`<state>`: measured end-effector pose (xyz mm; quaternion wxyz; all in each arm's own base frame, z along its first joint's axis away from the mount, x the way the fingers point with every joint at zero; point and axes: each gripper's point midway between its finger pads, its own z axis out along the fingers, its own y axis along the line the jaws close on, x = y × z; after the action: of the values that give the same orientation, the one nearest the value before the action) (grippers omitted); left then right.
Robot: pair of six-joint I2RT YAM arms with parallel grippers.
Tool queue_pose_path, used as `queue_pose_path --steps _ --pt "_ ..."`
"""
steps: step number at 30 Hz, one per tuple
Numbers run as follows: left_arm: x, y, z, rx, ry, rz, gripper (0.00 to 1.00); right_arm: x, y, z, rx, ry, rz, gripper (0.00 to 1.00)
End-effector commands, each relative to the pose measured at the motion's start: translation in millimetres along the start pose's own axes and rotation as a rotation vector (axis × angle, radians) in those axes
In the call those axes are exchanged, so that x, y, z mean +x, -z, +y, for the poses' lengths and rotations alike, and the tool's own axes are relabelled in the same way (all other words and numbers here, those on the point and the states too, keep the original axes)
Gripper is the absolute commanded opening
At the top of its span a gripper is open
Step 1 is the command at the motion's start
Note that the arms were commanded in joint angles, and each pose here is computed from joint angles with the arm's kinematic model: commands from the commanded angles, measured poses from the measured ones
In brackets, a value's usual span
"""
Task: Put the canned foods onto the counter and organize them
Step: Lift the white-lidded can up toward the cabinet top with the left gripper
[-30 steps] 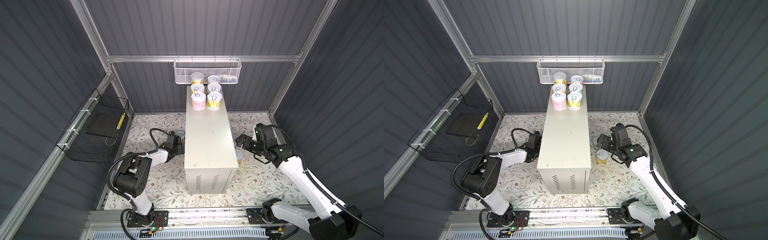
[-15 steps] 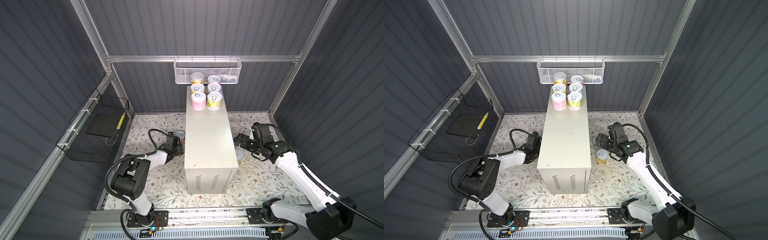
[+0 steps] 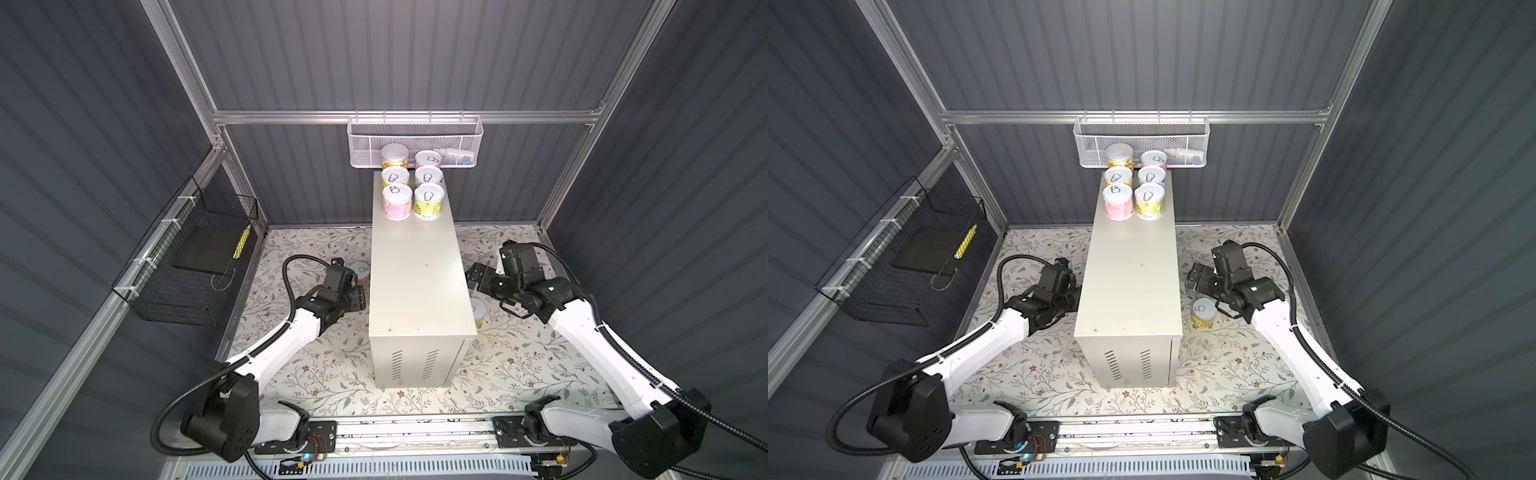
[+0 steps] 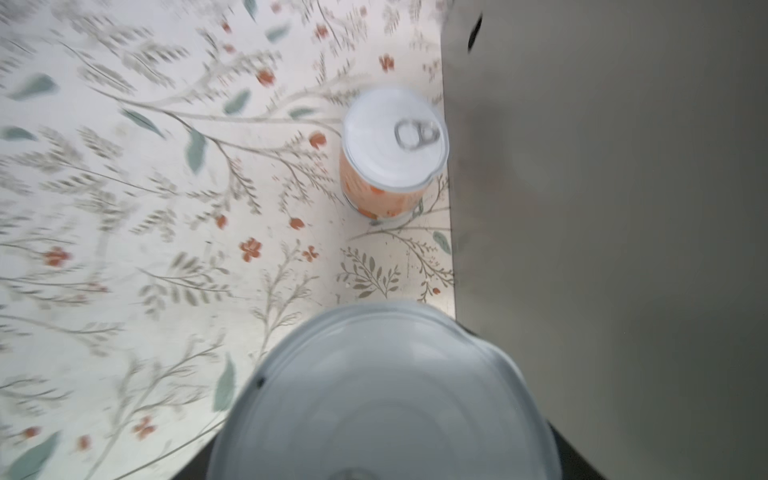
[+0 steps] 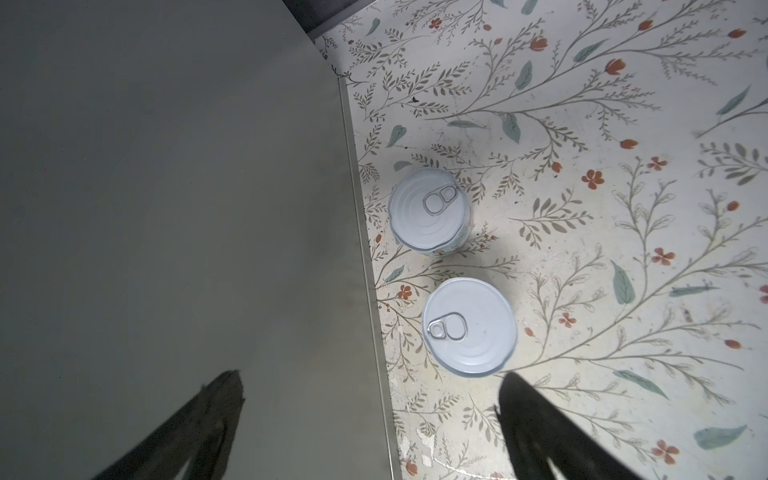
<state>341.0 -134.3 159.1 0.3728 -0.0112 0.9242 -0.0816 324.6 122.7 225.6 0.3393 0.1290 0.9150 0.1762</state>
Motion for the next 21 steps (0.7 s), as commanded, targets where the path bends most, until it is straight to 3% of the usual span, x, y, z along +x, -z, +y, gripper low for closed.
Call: queue_pose_path --steps 1,10,21 --pt "-38.7 39.3 0.6 -0.013 -0.01 -0.101 0.0 2.0 -1.2 -0.2 -0.007 0.013 -0.006 0.97" --pt "-100.2 107.0 -21.8 0.079 -0.058 -0.22 0.0 0.3 2.9 -5.5 0.007 0.033 -0.037 0.98" --pt "-139.1 153.0 -55.4 0.19 -0.127 -0.246 0.0 9.1 1.1 -17.0 0.026 0.029 -0.046 0.98"
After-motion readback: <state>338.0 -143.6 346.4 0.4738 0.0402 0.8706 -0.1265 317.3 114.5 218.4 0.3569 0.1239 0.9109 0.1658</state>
